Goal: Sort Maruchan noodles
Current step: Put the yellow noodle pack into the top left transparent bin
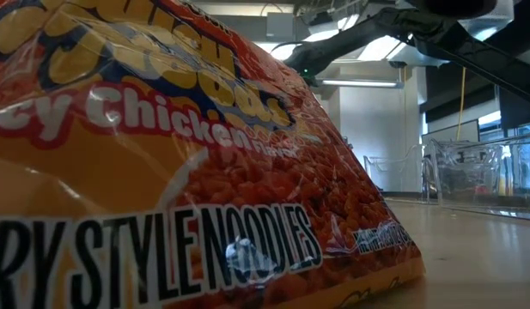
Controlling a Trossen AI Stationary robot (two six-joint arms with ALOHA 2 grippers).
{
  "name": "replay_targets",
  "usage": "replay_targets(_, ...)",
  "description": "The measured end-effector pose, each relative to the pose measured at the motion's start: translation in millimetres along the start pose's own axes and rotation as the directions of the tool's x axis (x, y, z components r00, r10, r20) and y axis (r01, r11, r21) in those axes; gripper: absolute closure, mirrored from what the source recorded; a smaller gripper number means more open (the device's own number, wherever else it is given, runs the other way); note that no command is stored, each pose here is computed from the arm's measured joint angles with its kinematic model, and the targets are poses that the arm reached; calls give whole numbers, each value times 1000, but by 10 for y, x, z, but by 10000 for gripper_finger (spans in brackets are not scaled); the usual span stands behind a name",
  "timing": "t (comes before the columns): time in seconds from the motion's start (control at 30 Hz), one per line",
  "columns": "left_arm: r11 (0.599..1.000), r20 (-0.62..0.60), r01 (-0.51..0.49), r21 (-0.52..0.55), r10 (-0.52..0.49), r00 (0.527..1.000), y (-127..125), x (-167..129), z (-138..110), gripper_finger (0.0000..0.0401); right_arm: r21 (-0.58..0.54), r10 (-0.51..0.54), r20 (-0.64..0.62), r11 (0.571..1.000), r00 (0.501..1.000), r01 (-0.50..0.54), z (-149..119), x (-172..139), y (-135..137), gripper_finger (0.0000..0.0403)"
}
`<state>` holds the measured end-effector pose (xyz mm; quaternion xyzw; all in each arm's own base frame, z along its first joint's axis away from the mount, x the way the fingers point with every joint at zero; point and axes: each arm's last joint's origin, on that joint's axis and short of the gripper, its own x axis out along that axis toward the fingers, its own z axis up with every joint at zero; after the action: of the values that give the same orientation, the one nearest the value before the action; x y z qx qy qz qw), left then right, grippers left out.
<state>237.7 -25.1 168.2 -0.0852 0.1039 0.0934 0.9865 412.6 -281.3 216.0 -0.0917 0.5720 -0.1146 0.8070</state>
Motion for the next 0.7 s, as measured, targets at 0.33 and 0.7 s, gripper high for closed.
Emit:
replay_targets(0.33,1000,4,1,-2,-1,1000,-1,0,3,152,-9,23,-24,1000,999,-23,136,-378,50,173)
replay_targets(0.7,997,22,20,-68,-18,1000,-20,-2,23,152,108,410,88,902,908,-418,52,-1311,453,173)
